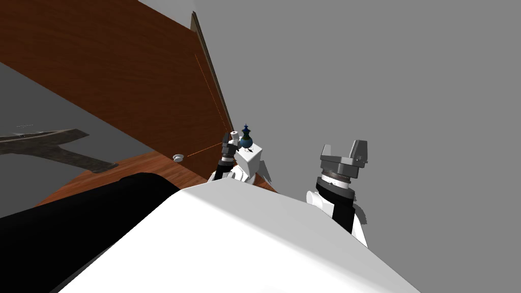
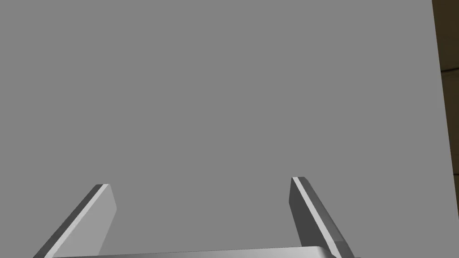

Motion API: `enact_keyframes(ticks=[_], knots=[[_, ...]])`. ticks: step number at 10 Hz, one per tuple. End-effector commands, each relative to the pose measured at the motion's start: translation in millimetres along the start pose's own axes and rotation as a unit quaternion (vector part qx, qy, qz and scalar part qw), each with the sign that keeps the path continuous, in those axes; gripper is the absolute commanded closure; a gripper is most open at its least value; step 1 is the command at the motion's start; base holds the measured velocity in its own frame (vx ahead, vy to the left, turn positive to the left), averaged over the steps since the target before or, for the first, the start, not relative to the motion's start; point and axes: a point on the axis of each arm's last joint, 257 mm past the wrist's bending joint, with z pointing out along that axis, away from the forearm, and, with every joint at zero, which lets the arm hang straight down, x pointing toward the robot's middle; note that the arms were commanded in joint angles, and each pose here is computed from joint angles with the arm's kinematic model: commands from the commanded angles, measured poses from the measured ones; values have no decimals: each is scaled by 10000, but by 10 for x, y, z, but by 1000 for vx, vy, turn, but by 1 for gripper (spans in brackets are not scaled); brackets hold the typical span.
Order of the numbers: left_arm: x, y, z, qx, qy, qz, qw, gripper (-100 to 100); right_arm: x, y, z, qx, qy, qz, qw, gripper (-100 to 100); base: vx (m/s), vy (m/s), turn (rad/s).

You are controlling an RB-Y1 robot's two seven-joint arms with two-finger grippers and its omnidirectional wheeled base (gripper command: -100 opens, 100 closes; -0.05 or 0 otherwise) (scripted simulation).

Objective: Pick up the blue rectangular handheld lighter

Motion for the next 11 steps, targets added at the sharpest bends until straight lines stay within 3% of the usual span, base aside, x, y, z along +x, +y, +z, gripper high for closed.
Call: enact_keyframes(ticks=[1,6,11], knots=[[47,70,-4,-55,205,177,9996,-100,0,0,0,0,0,0,10000,0,-11,-5,8],[133,376,-28,-261,615,820,9944,-100,0,0,0,0,0,0,10000,0,-33,-5,7],[179,800,-63,-498,965,1698,9795,-100,0,0,0,0,0,0,10000,0,-55,-2,5]])
